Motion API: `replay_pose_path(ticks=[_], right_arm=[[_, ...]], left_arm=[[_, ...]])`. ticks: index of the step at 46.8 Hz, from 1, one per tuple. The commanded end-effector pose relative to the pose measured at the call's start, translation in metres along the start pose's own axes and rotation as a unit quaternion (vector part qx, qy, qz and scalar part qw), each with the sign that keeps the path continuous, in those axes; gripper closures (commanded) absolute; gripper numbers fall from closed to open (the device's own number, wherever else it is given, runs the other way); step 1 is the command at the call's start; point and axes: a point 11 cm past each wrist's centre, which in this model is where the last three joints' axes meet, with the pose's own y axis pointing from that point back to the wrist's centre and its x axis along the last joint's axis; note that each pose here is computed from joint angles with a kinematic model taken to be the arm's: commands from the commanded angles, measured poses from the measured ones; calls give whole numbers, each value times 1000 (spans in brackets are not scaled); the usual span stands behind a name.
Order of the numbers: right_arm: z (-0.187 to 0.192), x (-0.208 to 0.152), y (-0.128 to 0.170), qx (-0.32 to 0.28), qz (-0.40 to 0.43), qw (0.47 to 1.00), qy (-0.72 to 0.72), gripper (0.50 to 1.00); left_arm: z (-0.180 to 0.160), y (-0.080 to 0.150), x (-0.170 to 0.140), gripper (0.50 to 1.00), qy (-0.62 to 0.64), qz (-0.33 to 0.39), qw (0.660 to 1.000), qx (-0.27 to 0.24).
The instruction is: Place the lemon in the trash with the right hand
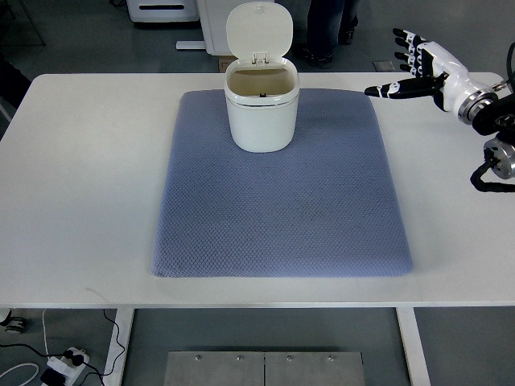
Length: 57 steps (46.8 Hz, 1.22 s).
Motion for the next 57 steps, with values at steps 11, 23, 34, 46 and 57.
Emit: replay_pose_path(ticks=[11, 23, 34, 46, 57], right_arm=[[52, 48, 2, -56, 112, 984, -127, 500], [70, 31, -18, -86, 138, 968, -189, 500], [70, 18, -28, -80, 140, 958, -239, 500], [87, 24, -19, -96, 159, 941, -284, 500], [90, 23, -18, -100, 159, 938, -290, 500]], left_arm=[[0, 0, 0, 500, -1, 0, 1000, 0], [0, 0, 0, 500, -1, 0, 1000, 0], [0, 0, 0, 500, 1, 0, 1000, 0], [0, 0, 0, 500, -1, 0, 1000, 0], [0, 0, 0, 500, 1, 0, 1000, 0]])
